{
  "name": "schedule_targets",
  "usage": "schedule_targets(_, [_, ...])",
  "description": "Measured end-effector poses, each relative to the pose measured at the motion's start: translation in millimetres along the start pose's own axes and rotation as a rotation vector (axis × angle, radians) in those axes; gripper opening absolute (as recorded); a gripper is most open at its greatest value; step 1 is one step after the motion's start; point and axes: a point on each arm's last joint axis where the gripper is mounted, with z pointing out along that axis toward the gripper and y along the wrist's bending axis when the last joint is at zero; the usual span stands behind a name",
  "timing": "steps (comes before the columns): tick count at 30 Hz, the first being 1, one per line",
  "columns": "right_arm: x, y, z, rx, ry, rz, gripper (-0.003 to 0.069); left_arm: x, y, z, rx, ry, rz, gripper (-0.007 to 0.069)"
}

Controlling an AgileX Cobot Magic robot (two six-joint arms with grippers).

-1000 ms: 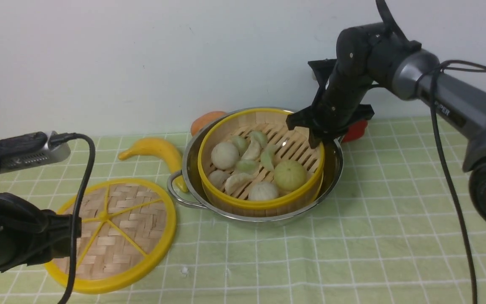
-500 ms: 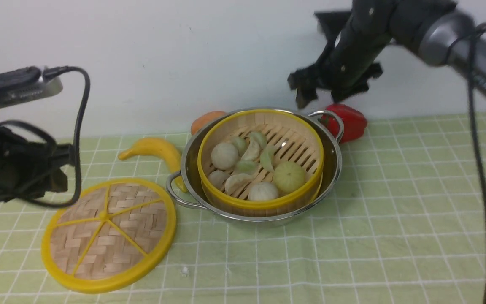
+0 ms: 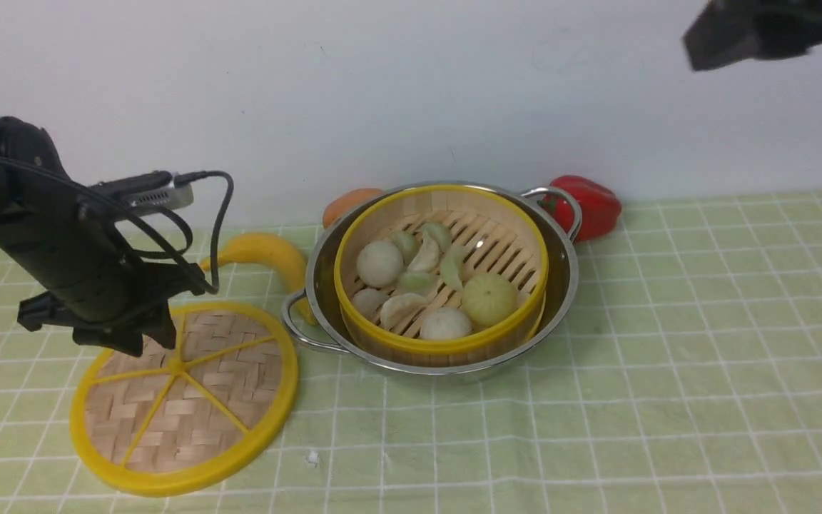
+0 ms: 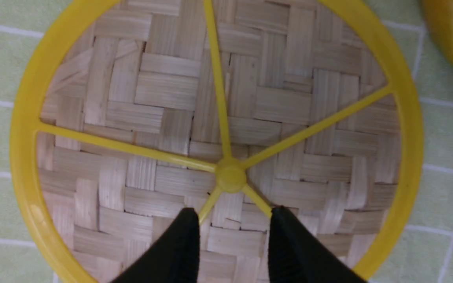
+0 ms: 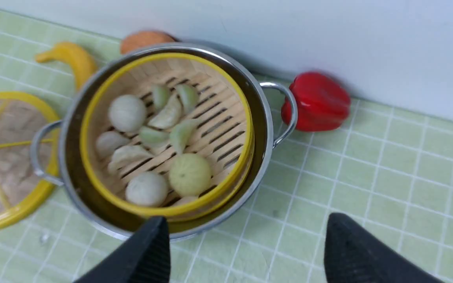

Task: Place the steamer in the pot on the green tablecloth, and put the lid on the steamer.
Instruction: 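Grasp the bamboo steamer lid lying on the table by its centre knob, then place the yellow bamboo steamer lid onto the steamer in the pot with the left gripper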

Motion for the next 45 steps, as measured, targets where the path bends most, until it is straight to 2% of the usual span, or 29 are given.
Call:
schedule_targets(2, [23,-2,-62,-0.021,-0.114,-0.006,0.0479,-2,2,17,-0.014,0.029,0.006,0.0243])
schedule_targets(4, [39,-3,-98,-0.042,-0.192,-0.006,0.0468,-3,2,26,-0.018,0.041,0.007,0.0243])
schedule_targets(10, [71,-5,-167,-0.087,-0.37,0.017,0.0453,-6,3,43,-0.02,0.054,0.005,0.0242])
schedule_targets(12, [78,-6,-179,-0.093,-0.4,0.023,0.0452,-6,3,45,-0.021,0.057,0.005,0.0226])
schedule_targets(16, [82,-6,-182,-0.096,-0.406,0.03,0.0452,-6,1,45,-0.017,0.056,0.005,0.0117])
schedule_targets(20, [82,-6,-182,-0.097,-0.405,0.034,0.0452,-7,1,42,-0.019,0.064,0.009,0.0116])
schedule_targets(23, [82,-7,-182,-0.086,-0.407,0.032,0.0452,-14,1,24,-0.054,0.093,0.039,0.0116])
schedule_targets(26, [81,-10,-182,-0.056,-0.412,0.025,0.0451,-32,2,-21,-0.122,0.036,0.086,0.0116])
schedule_targets(28, [81,-11,-182,-0.039,-0.415,0.022,0.0451,-43,2,-58,-0.161,-0.033,0.101,0.0116])
schedule_targets(29, [81,-11,-182,-0.038,-0.416,0.021,0.0451,-47,2,-65,-0.162,-0.059,0.102,0.0116])
schedule_targets(31, [81,-13,-182,-0.022,-0.418,0.02,0.0451,-64,-9,-121,-0.158,-0.238,0.134,0.0116])
schedule_targets(32, [81,-13,-182,-0.022,-0.418,0.021,0.0451,-65,-11,-125,-0.156,-0.252,0.139,0.0116])
schedule_targets(35, [81,-13,-182,-0.021,-0.417,0.023,0.0451,-70,-60,-173,-0.075,-0.428,0.275,0.0116])
schedule_targets(36, [81,-13,-182,-0.021,-0.417,0.023,0.0451,-70,-63,-174,-0.07,-0.434,0.284,0.0116])
schedule_targets(38, [81,-13,-182,-0.021,-0.417,0.024,0.0451,-62,-112,-179,-0.011,-0.469,0.393,0.0117])
schedule_targets(42, [81,-13,-182,-0.022,-0.417,0.024,0.0451,-44,-194,-138,0.016,-0.405,0.559,0.0117])
schedule_targets(45, [81,-13,-182,-0.023,-0.417,0.028,0.0451,-35,-222,-108,-0.013,-0.352,0.61,0.0117])
